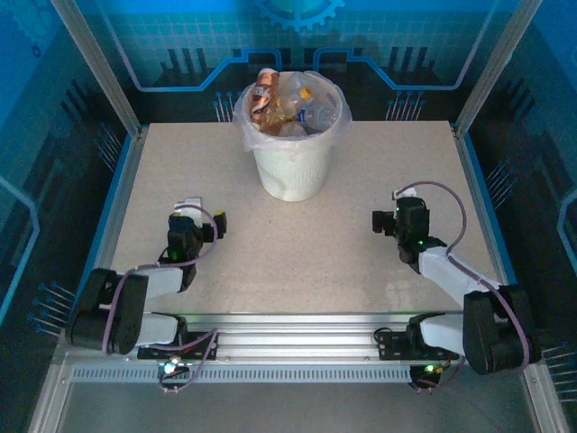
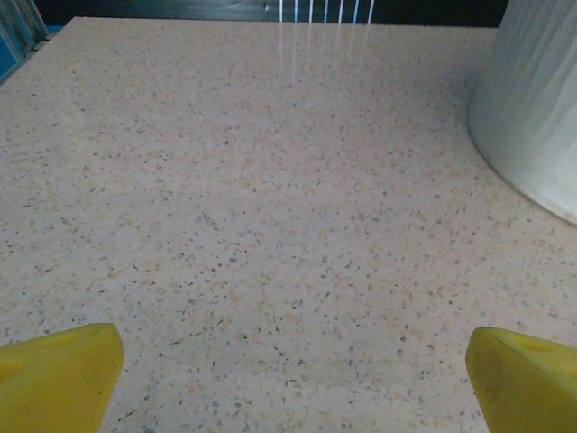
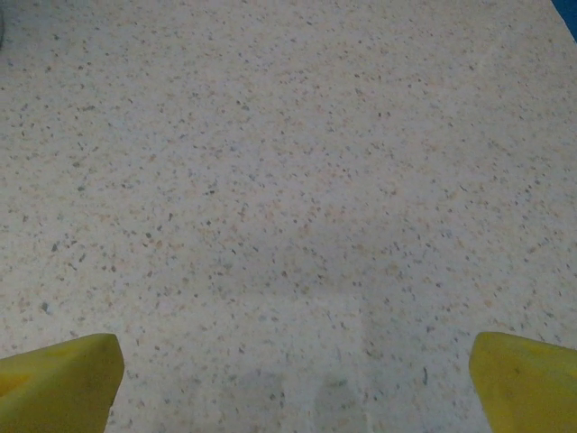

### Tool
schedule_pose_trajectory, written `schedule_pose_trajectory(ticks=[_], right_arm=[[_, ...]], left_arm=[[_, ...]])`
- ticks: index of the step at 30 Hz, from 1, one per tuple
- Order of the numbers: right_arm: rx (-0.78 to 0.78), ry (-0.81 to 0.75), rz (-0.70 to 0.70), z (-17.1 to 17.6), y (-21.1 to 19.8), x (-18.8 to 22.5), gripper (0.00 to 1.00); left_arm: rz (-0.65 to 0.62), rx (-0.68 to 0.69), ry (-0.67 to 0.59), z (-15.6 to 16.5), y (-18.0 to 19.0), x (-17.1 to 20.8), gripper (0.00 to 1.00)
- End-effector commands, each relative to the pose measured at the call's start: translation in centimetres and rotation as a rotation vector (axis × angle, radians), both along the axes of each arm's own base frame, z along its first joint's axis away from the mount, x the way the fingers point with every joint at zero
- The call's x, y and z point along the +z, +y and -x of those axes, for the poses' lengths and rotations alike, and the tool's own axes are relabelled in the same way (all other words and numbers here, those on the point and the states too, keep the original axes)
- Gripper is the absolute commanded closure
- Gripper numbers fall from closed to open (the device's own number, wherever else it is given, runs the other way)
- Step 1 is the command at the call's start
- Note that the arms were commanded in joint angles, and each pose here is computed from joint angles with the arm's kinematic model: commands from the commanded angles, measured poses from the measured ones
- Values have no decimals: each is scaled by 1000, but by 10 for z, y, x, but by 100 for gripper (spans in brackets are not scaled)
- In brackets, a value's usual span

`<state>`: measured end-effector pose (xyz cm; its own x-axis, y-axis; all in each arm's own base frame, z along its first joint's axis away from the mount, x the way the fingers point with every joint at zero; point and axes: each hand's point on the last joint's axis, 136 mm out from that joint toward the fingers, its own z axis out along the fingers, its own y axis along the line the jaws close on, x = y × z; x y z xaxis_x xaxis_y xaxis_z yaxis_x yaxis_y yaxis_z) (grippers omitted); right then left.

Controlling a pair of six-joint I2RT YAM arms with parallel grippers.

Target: Put the plastic bottles in the bin

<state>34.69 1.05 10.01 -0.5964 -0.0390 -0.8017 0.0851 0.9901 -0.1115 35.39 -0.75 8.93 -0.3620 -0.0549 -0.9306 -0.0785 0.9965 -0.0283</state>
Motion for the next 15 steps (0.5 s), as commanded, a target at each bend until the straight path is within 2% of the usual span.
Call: schedule_pose_trajectory(ticks=[1,10,15], right_arm=[[38,-86,-9,-15,2,14,0],[84,-167,-37,-24,1,25,0],[104,-210,-51,-24,2,26,0]], left_arm=[[-10,-14,-146,-22,1,35,1],[82,-13,-111,-33,15,10,1],[127,-96,-51,-41,7,6,1]])
